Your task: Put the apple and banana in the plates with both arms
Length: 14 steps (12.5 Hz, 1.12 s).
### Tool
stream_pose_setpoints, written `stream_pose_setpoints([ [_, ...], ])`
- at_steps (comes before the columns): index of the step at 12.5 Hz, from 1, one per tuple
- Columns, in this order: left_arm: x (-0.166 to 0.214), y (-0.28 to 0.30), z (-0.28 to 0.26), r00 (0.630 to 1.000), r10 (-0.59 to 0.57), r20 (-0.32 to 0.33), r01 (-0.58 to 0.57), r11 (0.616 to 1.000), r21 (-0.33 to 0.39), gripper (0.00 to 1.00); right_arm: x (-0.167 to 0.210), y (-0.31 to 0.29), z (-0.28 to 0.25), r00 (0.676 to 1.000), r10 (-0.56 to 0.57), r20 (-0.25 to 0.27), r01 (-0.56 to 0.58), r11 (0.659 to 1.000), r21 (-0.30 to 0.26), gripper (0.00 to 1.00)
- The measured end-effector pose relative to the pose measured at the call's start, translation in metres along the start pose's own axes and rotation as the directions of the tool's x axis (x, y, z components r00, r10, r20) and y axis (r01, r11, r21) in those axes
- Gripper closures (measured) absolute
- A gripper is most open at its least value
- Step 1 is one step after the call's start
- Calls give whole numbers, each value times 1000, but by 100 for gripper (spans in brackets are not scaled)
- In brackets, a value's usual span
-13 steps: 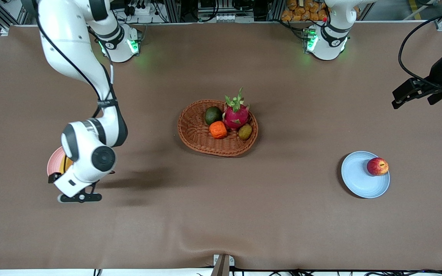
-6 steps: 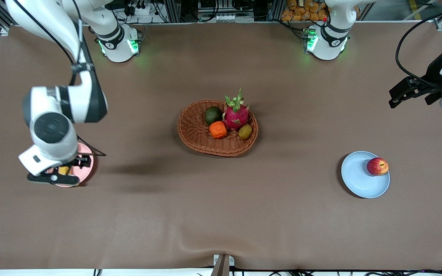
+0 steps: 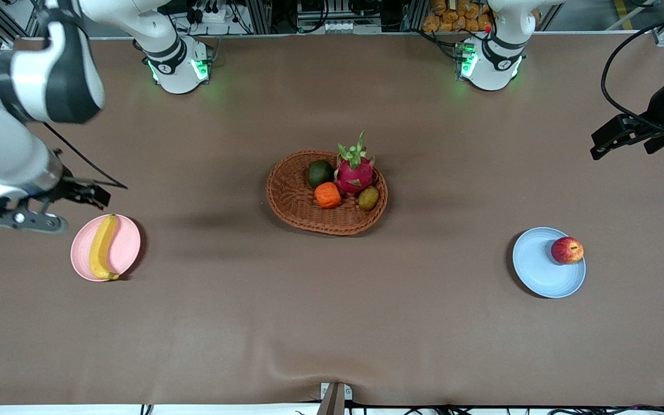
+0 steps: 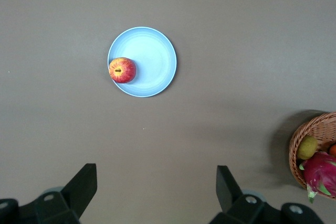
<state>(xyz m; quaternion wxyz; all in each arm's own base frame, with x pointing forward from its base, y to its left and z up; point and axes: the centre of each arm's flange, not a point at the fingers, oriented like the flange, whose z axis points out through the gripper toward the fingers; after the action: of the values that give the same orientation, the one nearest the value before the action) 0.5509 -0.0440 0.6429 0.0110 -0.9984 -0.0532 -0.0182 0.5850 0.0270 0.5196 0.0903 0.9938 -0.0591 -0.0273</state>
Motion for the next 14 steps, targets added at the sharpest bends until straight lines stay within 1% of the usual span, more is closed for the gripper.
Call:
stream_pose_setpoints([
  [2, 0, 0, 0, 1000, 0, 1, 0, 1000, 0, 0, -11, 29, -14, 1000, -5, 17, 4, 998, 56, 0],
  [4, -1, 0, 1, 1000, 0, 6, 0, 1000, 1, 0, -20, 46, -27, 1000, 0, 19, -2, 996, 86, 0],
  [7, -3, 4, 4, 1000, 6, 21, -6, 1000, 4, 0, -29, 41, -44, 1000, -12, 15, 10, 994, 113, 0],
  [11, -4, 11, 6, 1000, 16, 26, -16, 1000, 5, 0, -32, 57, -49, 999, 13, 47, -19, 992, 126, 0],
  [14, -5, 13, 6, 999, 20, 26, -21, 1000, 4, 0, -41, 63, -62, 996, 17, 82, -27, 992, 125, 0],
])
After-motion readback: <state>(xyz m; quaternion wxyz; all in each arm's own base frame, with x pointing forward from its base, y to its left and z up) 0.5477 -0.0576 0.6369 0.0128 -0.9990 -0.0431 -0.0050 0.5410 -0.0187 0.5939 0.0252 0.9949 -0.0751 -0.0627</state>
